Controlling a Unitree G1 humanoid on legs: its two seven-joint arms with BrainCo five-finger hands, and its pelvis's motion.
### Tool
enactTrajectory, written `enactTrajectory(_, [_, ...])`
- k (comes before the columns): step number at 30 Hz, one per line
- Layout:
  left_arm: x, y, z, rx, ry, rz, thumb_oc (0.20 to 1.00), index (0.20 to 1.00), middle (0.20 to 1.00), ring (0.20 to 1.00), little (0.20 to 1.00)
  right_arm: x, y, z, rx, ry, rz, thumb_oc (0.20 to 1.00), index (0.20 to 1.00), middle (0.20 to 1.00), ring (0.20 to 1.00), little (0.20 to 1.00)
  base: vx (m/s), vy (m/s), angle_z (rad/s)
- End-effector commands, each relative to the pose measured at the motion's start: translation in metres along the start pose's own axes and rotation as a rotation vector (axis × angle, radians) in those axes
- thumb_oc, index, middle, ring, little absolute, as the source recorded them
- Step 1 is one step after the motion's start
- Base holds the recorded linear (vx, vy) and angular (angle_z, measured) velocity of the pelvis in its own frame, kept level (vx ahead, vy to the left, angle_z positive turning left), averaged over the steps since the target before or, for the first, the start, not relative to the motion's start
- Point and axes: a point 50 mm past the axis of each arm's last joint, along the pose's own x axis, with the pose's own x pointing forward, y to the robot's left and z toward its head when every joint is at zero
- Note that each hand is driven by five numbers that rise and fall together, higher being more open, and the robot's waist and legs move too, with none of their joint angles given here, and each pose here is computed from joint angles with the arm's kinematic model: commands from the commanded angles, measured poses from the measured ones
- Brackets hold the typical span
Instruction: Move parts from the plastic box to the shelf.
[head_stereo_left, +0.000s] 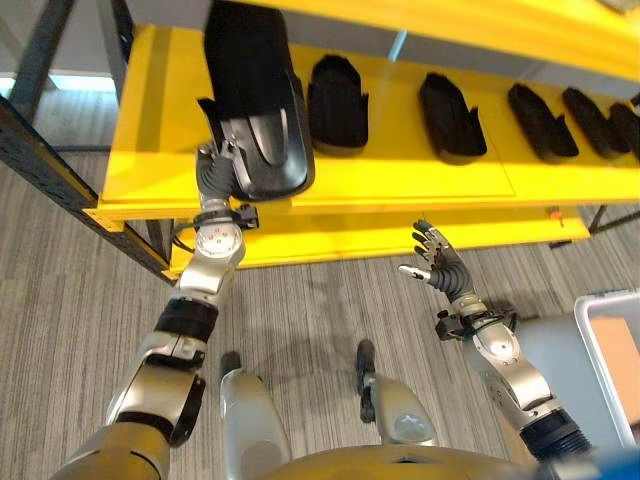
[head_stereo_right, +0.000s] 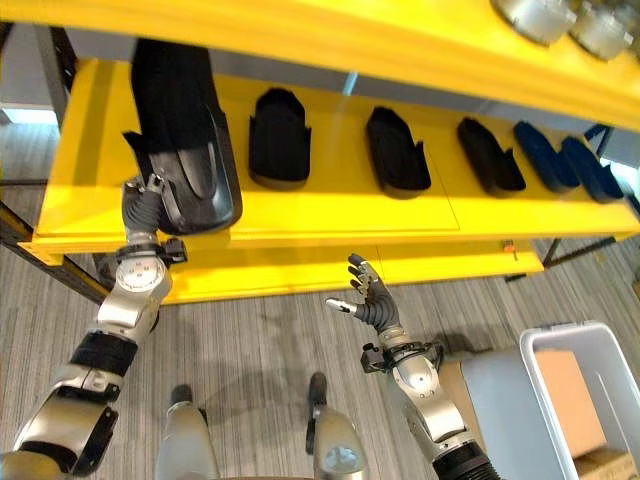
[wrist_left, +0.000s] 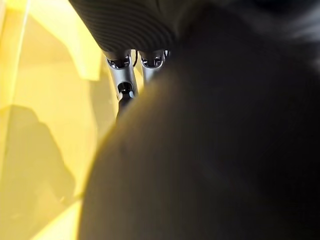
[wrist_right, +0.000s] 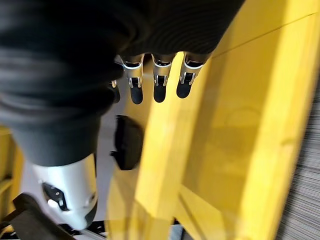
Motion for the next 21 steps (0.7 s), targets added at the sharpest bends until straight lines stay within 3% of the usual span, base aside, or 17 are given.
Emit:
enactTrajectory(1, [0.03, 0.008, 0.072, -0.14, -0.276, 0.106, 0.2, 0.2, 0.2, 0.2, 0.2, 0.004, -0.007, 0.038, -0.013, -0.184, 0.014, 1.0, 1.0, 1.0, 1.0, 1.0, -0.06, -0.018, 0.16])
enactTrajectory(5, [0.041, 0.016, 0.092, -0.108, -0.334, 0.161, 0.2, 0.2, 0.2, 0.2, 0.2, 0.002, -0.008, 0.04, -0.027, -0.192, 0.026, 1.0, 1.0, 1.0, 1.0, 1.0, -0.06, -0.037, 0.1])
enactTrajectory(12, [0.078, 0.041, 0.128, 0.147, -0.374, 0.224, 0.2, 0.2, 0.2, 0.2, 0.2, -0.004, -0.008, 0.036, -0.036, -0.171, 0.086, 1.0, 1.0, 1.0, 1.0, 1.0, -0.04, -0.018, 0.1])
enactTrajectory(21, [0.096, 0.058, 0.143, 0.306, -0.338, 0.234, 0.2, 0.2, 0.2, 0.2, 0.2, -0.009, -0.014, 0.033, -0.047, -0.153, 0.099, 1.0, 1.0, 1.0, 1.0, 1.0, 0.0, -0.009, 0.04])
